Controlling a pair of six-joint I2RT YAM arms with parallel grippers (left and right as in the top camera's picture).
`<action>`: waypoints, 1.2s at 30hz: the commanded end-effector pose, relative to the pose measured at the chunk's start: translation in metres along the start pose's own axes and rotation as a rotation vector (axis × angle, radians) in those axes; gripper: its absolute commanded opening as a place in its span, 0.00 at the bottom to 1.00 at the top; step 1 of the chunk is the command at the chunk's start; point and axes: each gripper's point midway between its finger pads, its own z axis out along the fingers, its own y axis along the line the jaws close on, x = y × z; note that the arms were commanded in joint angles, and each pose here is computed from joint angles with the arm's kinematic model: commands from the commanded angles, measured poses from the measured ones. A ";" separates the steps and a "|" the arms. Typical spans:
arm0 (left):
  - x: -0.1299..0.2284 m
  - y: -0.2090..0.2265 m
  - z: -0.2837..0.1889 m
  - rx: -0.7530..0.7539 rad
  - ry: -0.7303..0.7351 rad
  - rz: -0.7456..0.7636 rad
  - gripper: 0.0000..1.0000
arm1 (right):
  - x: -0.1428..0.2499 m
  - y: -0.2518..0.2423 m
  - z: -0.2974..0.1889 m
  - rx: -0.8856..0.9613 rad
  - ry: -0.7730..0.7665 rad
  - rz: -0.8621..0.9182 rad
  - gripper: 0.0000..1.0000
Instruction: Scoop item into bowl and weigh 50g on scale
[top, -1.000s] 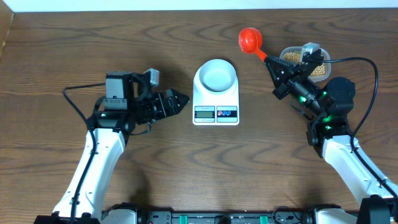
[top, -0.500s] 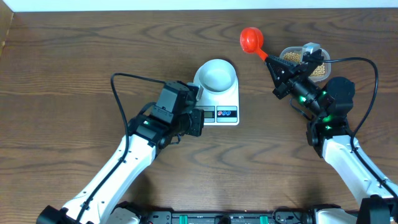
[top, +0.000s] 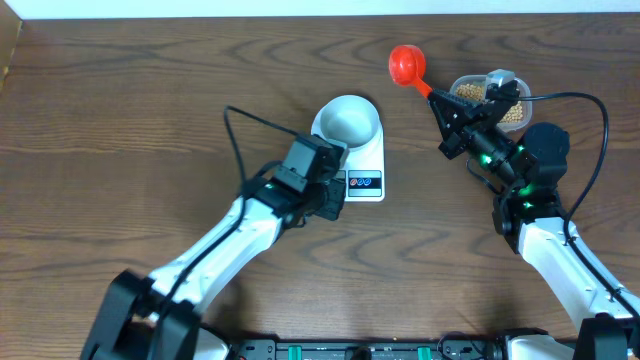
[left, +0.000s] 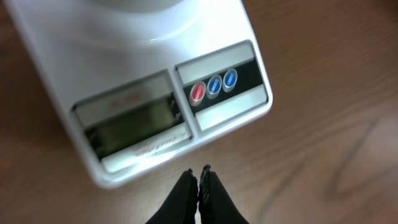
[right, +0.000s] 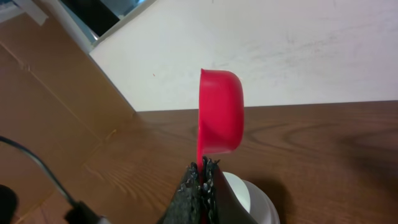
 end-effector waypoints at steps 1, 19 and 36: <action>-0.007 -0.009 0.015 0.001 -0.012 0.073 0.07 | -0.008 -0.002 0.002 0.015 -0.020 -0.023 0.01; -0.026 -0.001 0.041 -0.050 -0.089 0.157 0.07 | -0.011 -0.010 0.001 0.058 -0.036 -0.020 0.01; -0.030 0.001 0.060 -0.048 -0.112 0.200 0.07 | -0.013 -0.015 0.001 0.089 -0.047 -0.017 0.01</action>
